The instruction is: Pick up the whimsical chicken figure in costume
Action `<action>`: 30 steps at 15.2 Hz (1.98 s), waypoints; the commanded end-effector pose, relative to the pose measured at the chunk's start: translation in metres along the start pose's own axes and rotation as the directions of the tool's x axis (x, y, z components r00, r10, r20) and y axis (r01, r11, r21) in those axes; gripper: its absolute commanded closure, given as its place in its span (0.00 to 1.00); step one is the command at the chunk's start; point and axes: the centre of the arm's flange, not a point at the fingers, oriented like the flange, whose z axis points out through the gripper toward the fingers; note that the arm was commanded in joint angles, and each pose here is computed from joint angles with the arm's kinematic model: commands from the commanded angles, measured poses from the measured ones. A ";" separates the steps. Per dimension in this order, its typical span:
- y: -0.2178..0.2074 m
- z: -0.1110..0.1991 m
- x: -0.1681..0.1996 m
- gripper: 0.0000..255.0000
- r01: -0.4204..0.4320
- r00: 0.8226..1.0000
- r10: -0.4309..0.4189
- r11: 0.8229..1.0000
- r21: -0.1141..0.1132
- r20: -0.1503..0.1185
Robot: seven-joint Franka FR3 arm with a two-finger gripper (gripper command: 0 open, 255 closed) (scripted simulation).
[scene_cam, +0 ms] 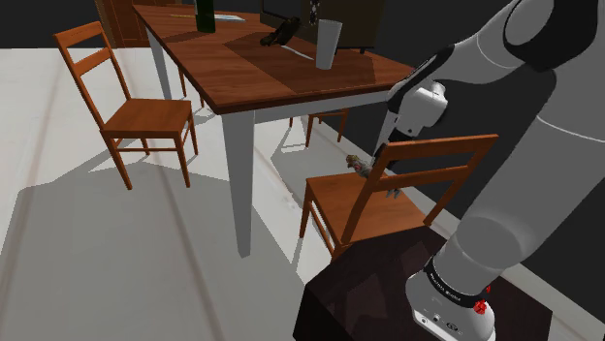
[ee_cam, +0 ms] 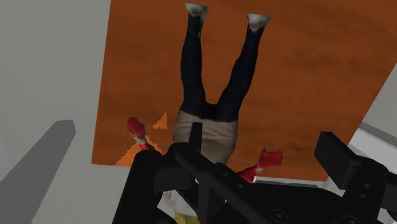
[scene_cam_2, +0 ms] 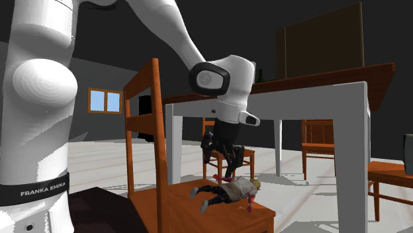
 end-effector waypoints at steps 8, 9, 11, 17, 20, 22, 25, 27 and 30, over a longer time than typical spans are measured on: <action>0.039 0.054 0.003 0.00 -0.022 1.000 0.022 1.000 0.018 0.001; 0.041 0.059 0.003 0.00 -0.022 1.000 0.022 1.000 0.018 0.001; 0.042 0.062 0.003 0.00 -0.022 1.000 0.022 1.000 0.018 0.001; 0.042 0.062 0.003 1.00 -0.022 1.000 0.022 1.000 0.019 0.001; 0.042 0.062 0.003 1.00 -0.022 1.000 0.022 1.000 0.018 0.001; 0.040 0.057 0.003 1.00 -0.022 1.000 0.022 1.000 0.018 0.001; 0.036 0.041 0.003 1.00 -0.022 1.000 0.022 1.000 0.018 0.001; 0.032 0.031 0.003 1.00 -0.022 1.000 0.022 1.000 0.018 0.001; 0.028 0.016 0.003 1.00 -0.022 1.000 0.022 1.000 0.018 0.001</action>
